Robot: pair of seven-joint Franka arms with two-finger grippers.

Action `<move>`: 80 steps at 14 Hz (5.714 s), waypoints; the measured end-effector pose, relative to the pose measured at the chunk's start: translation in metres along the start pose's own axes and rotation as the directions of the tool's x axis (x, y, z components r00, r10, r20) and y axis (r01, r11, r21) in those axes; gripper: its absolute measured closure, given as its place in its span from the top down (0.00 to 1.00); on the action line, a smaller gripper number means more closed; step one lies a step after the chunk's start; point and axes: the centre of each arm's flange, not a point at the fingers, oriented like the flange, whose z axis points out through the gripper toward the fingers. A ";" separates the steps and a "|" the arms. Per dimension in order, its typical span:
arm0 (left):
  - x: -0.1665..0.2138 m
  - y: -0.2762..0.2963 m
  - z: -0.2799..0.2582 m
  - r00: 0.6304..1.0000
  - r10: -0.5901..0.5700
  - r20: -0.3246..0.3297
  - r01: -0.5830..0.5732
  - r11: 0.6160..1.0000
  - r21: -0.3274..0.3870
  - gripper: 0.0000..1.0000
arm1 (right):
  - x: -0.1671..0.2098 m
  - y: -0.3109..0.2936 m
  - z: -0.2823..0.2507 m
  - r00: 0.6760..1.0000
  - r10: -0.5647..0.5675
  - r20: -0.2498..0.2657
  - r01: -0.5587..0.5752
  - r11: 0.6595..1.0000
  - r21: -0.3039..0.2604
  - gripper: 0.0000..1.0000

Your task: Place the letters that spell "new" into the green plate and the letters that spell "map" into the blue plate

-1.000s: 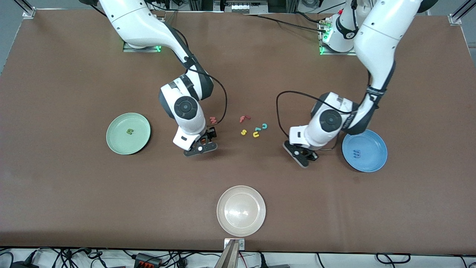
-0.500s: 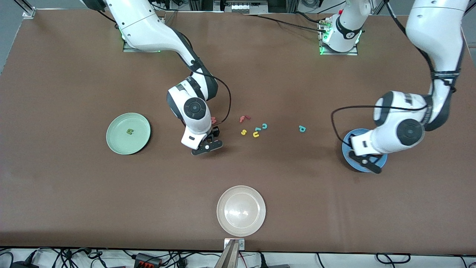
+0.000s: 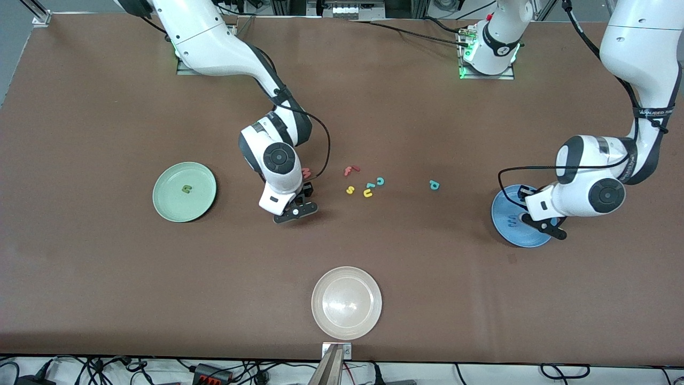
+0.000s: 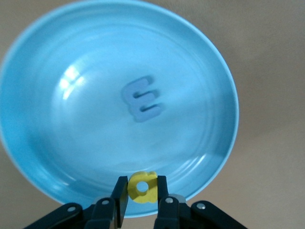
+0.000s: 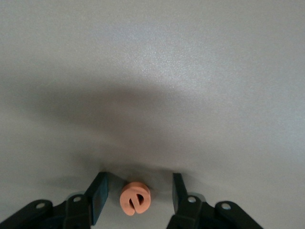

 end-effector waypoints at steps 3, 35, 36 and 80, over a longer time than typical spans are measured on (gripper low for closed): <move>0.003 0.012 0.001 0.999 -0.046 0.004 0.046 0.999 -0.002 0.47 | 0.000 -0.001 -0.001 1.000 -0.001 -0.001 0.001 1.000 0.001 0.32; 0.031 0.247 0.040 0.794 -0.599 -0.100 0.575 0.794 -0.196 0.61 | -0.084 0.298 0.009 0.899 0.273 0.343 -0.282 0.959 -0.023 0.26; 0.031 0.247 0.041 0.796 -0.597 -0.099 0.573 0.796 -0.194 0.60 | -0.083 0.294 0.012 0.900 0.272 0.340 -0.283 0.959 -0.017 0.26; 0.019 0.038 -0.184 0.956 -0.270 -0.118 0.286 0.945 0.160 1.00 | -0.072 -0.059 -0.005 0.999 0.010 0.037 -0.011 0.999 0.037 0.27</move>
